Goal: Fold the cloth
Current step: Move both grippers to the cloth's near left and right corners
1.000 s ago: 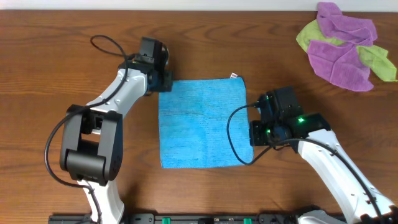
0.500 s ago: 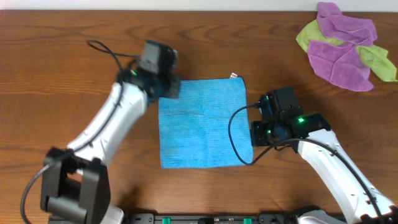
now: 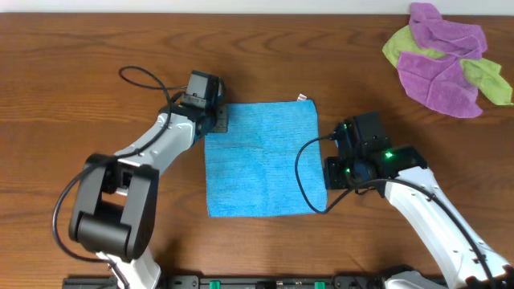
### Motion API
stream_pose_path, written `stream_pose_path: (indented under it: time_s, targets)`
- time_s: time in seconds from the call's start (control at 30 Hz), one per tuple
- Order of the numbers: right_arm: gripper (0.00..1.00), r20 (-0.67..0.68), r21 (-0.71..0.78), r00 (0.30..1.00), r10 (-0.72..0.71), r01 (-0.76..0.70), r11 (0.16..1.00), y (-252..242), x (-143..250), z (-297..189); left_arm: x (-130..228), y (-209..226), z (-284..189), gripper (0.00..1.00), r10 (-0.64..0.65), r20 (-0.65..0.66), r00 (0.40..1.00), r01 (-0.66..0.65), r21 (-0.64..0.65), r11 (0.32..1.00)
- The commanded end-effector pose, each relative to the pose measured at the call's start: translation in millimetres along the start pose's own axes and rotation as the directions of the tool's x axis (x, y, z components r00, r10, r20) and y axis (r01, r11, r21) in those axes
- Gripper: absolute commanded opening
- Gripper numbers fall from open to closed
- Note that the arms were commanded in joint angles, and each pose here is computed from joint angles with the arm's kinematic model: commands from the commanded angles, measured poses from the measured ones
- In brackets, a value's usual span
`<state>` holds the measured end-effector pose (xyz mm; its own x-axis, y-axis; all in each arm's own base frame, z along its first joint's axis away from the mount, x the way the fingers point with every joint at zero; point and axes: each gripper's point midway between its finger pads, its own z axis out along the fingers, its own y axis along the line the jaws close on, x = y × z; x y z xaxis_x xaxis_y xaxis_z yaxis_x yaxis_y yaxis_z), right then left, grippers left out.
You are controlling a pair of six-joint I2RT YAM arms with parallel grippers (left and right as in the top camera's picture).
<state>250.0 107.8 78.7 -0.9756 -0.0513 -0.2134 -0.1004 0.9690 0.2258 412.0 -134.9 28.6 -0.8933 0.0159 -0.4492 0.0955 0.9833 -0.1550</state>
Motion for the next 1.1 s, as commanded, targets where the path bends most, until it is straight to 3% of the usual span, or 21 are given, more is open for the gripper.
stream_pose_path:
  time_s: [0.0,0.47,1.07]
  targets:
    - [0.02,0.019,0.009,1.0,-0.023,0.023,1.0,0.1,-2.5,-2.8,5.2,-7.4,6.9,0.05,0.005,-0.024,1.0,-0.003,0.045,0.999]
    - [0.02,0.024,0.007,1.0,-0.02,0.02,1.0,0.5,-3.7,-2.8,23.0,-0.8,37.6,0.06,0.002,-0.08,0.997,0.0,0.032,0.999]
    - [0.01,0.024,0.007,1.0,-0.02,0.019,1.0,0.5,-3.7,-2.7,1.0,39.2,68.4,0.06,-0.04,-0.037,0.999,0.039,-0.033,0.999]
